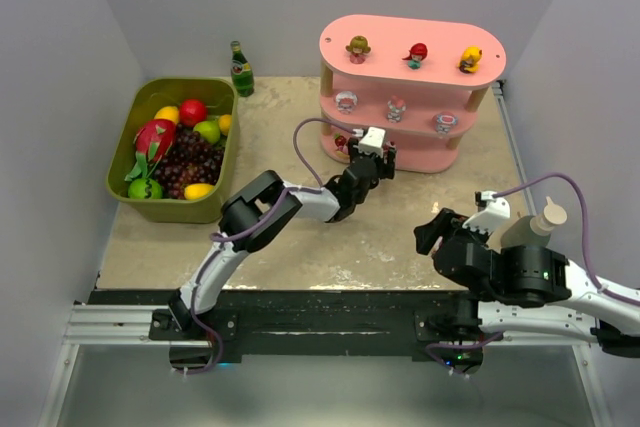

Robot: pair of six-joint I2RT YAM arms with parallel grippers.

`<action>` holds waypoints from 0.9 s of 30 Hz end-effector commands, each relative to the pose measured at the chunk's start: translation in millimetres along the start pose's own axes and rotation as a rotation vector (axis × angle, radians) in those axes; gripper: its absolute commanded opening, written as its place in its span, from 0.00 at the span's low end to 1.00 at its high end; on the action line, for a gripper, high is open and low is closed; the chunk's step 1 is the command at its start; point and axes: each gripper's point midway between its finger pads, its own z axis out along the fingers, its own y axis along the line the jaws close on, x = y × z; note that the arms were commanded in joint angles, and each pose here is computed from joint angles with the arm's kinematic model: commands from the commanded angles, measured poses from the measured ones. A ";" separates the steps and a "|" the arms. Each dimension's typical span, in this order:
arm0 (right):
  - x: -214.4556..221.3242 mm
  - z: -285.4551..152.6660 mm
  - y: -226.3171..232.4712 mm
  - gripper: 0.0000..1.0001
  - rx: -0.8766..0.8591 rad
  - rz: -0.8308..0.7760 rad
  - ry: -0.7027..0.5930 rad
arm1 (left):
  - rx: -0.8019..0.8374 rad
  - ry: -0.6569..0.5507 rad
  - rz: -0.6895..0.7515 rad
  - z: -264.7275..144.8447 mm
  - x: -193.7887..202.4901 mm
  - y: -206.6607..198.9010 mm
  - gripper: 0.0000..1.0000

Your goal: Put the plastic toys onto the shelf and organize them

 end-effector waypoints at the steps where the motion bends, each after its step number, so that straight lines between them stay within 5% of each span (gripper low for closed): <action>1: -10.6 0.6 1.7 0.71 0.017 0.048 -0.047 | 0.049 -0.173 -0.074 -20.4 -82.2 -22.1 0.77; 11: -5.1 9.1 -3.3 0.72 0.120 0.024 -0.072 | 0.043 -0.155 -0.114 -95.2 -100.1 -15.5 0.79; 22: -2.6 62.7 11.4 0.72 0.312 -0.001 -0.031 | -0.079 -0.013 -0.171 -218.2 -115.0 69.3 0.82; 27: -12.1 61.1 -42.2 0.70 0.549 -0.017 -0.061 | -0.026 0.036 -0.196 -256.9 -123.3 81.1 0.84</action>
